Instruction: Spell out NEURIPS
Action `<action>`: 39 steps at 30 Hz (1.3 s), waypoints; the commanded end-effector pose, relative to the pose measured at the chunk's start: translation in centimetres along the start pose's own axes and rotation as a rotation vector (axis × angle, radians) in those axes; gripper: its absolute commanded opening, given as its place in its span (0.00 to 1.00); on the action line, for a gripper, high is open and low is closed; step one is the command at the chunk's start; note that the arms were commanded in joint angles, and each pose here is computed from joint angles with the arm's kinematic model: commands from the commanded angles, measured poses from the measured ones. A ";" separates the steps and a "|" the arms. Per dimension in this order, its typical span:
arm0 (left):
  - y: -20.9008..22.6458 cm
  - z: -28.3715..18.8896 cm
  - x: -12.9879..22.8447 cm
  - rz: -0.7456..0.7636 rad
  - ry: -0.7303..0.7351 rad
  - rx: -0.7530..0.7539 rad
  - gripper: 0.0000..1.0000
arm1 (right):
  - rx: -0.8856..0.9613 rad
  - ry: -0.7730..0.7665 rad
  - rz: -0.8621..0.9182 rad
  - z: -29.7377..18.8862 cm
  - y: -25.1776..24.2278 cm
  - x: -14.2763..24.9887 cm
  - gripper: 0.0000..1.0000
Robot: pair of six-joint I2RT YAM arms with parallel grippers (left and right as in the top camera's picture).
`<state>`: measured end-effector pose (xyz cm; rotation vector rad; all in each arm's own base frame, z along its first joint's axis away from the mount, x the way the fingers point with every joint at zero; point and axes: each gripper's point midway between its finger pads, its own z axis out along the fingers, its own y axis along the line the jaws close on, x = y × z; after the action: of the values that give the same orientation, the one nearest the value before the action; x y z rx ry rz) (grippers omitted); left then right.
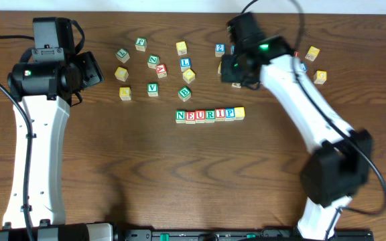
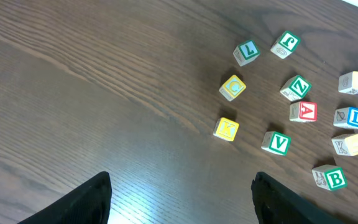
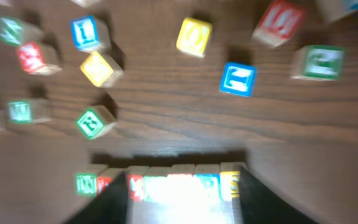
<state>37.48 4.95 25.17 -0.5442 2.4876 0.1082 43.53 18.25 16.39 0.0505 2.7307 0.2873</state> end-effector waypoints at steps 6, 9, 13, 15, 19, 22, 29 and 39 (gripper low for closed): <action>0.2 0.5 0.5 -0.003 0.020 -0.010 0.72 | 0.006 -0.198 0.011 -10.8 -3.7 -2.7 0.99; 0.2 0.5 0.5 -0.003 0.020 -0.010 0.72 | 0.020 -0.222 0.035 -12.7 -5.0 -2.6 0.99; 0.2 0.5 0.5 -0.003 0.020 -0.010 0.72 | 0.039 -0.230 0.055 -14.1 -6.1 -2.2 0.99; 0.2 0.5 0.5 -0.003 0.020 -0.010 0.72 | 0.042 -0.221 0.056 -14.1 -6.2 -1.9 0.99; 0.2 0.5 0.5 -0.003 0.019 -0.010 0.72 | 0.060 -0.201 0.057 -14.0 -6.5 -1.4 0.99; 0.2 0.5 0.5 -0.003 0.020 -0.010 0.72 | 0.142 -0.205 0.064 -14.1 -8.0 -1.3 0.99; 0.2 0.5 0.5 -0.003 0.020 -0.010 0.72 | 0.181 -0.197 0.051 -14.3 -8.7 -1.0 0.99; 0.2 0.5 0.5 -0.003 0.020 -0.010 0.72 | 0.171 -0.282 -0.015 -17.9 -8.6 -0.9 0.99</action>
<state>37.48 4.95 25.16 -0.5447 2.4878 0.1081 38.62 7.20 27.70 0.1421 2.5610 0.0496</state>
